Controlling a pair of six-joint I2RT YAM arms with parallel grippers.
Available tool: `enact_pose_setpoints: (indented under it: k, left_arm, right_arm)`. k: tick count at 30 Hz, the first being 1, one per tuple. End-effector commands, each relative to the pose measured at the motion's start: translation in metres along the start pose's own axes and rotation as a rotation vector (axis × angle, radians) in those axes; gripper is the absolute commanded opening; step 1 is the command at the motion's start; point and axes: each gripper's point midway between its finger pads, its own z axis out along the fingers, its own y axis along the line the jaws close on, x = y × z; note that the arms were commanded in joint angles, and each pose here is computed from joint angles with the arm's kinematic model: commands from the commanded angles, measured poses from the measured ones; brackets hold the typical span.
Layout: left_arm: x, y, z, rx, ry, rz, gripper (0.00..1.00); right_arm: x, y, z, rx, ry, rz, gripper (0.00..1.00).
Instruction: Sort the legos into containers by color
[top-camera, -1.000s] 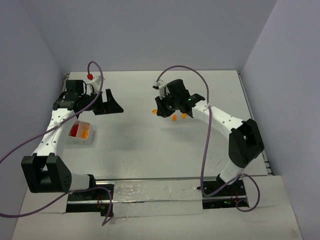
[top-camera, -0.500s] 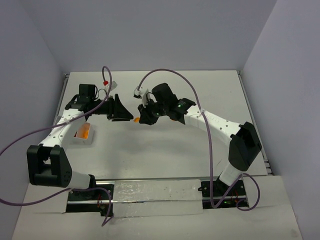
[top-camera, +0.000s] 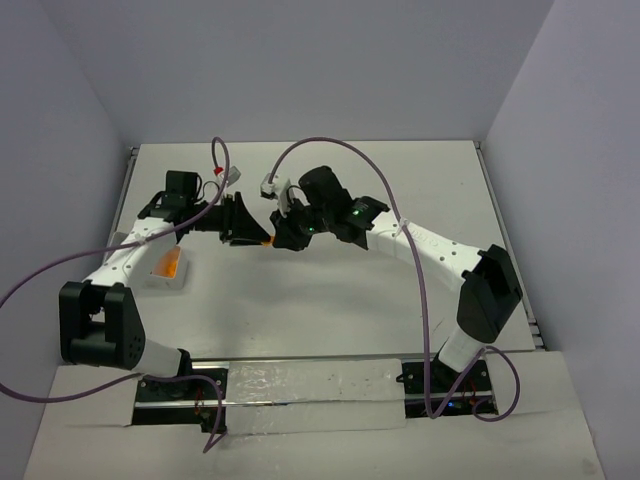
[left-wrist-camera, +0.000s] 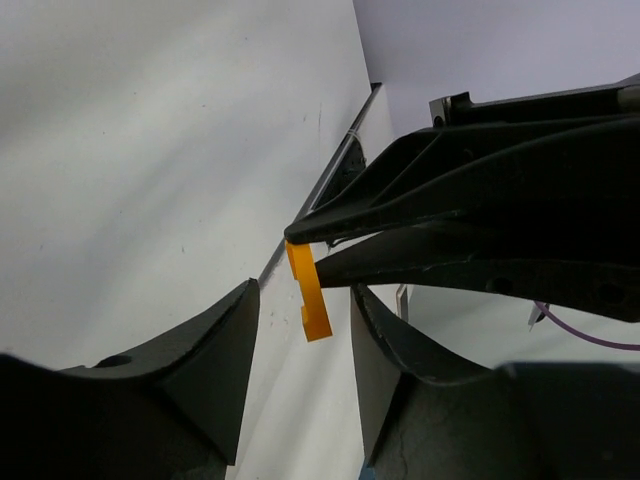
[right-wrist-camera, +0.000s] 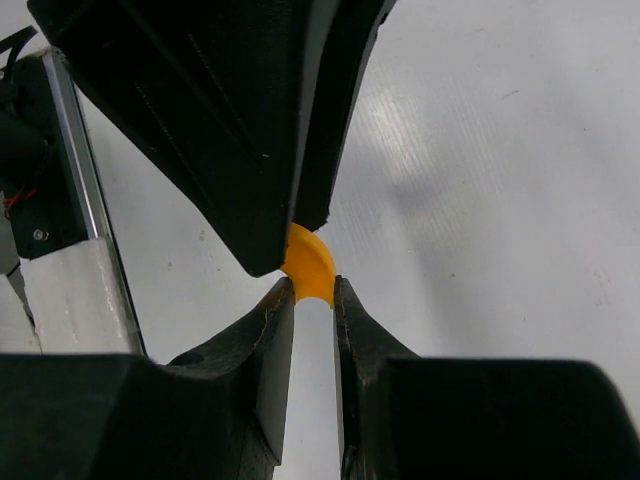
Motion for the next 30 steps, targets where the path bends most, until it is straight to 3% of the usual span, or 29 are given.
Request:
enact_pose_setpoints:
  k: [1,6,8,10,11,13,15,17,20,23,27,30]
  left_arm:
    - [-0.004,-0.008,0.002,0.044,-0.007,0.039,0.48]
    - [-0.001,-0.010,0.001,0.055,-0.008,0.035,0.34]
    - [0.001,-0.010,0.001,0.058,-0.005,0.035,0.24]
    - [0.002,-0.010,0.000,0.052,-0.006,0.038,0.01]
    - [0.003,-0.011,-0.001,0.048,-0.008,0.044,0.00]
    - [0.002,-0.008,-0.004,0.020,-0.020,0.081,0.00]
    - [0.001,-0.002,-0.012,-0.042,-0.034,0.099,0.00]
    - [-0.011,0.004,-0.028,-0.127,-0.081,0.143,0.00]
    - [-0.021,0.036,-0.053,-0.359,-0.075,0.256,0.00]
    - [-0.027,0.077,-0.102,-0.715,-0.054,0.312,0.00]
    - [-0.037,0.100,-0.166,-1.080,-0.129,0.406,0.00]
    - [-0.034,0.116,-0.208,-1.331,-0.118,0.429,0.00]
  right_arm:
    - [-0.026,0.010,-0.009,-0.012,-0.057,-0.058,0.00]
    - [-0.027,0.010,-0.009,-0.005,-0.057,-0.063,0.00]
    - [-0.028,0.009,-0.010,0.001,-0.059,-0.064,0.00]
    - [-0.030,0.006,-0.010,0.013,-0.062,-0.062,0.03]
    - [-0.030,0.006,-0.010,0.016,-0.062,-0.061,0.15]
    - [-0.029,0.003,-0.010,0.028,-0.056,-0.049,0.51]
    - [-0.027,0.003,-0.013,0.031,-0.052,-0.041,0.74]
    - [-0.025,0.002,-0.017,0.025,-0.049,-0.031,0.82]
    - [-0.017,-0.005,-0.024,0.026,-0.042,0.004,0.89]
    - [0.001,-0.030,-0.036,0.068,-0.027,0.062,0.99]
    - [0.028,-0.067,-0.048,0.147,0.011,0.151,1.00]
    - [0.042,-0.096,-0.060,0.211,0.031,0.217,1.00]
